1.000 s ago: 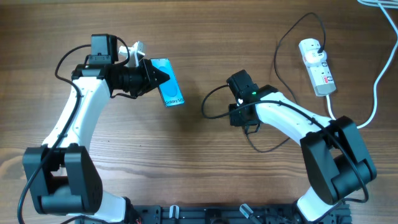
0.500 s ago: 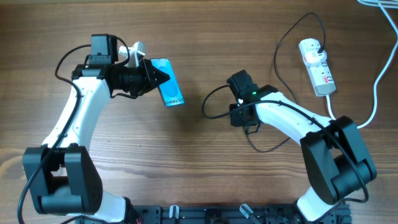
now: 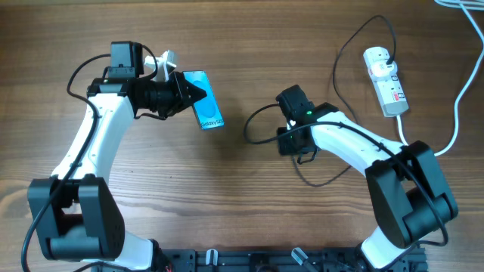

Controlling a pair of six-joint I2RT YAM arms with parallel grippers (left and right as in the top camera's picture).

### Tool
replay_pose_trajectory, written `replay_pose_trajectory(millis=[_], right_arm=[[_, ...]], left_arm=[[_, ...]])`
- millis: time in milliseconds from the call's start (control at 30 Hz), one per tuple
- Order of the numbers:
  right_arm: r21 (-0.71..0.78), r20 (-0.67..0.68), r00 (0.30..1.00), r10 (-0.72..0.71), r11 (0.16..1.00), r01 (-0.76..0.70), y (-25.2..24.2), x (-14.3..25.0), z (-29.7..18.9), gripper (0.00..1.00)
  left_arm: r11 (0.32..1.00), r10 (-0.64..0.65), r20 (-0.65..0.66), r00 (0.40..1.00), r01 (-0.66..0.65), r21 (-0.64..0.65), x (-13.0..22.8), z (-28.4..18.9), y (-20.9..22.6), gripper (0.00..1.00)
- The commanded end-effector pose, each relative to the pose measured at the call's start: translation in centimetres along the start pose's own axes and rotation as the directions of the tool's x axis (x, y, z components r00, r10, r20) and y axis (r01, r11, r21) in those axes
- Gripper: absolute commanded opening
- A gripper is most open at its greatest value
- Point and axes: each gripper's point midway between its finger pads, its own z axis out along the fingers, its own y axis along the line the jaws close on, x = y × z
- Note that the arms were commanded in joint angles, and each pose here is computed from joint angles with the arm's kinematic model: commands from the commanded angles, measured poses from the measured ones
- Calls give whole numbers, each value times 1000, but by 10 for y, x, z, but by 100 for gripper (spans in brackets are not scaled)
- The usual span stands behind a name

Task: Plug charger to phone and switch on socket
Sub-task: 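Lift the cable plug with the right gripper toward the phone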

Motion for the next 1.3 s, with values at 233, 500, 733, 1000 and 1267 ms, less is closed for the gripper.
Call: replay_pose_trajectory(millis=[233,500,733,1000,1267], right_arm=[[-493,192,963,-188,830,261,94,-7,-115,4],[-554,488,850,-200,682,478,112,11,-231,4],[-540,519,844,-134,715,445,105,12,-251,4],[-441,450,890,-81,846,300,93,2,-218,4],[-359,451,889,-80,895,263,103,5,-205,4]], left_arm=[[863,221,-3,975,-194,466,1,-25,-85,4],[790,254,-4,967,-205,578,-1,-43,-106,4],[781,274,-29,961,-205,589,7,-35,-116,4],[808,251,-16,968,-201,554,1,-25,-122,4],[862,240,-2,971,-212,461,6,6,-127,4]])
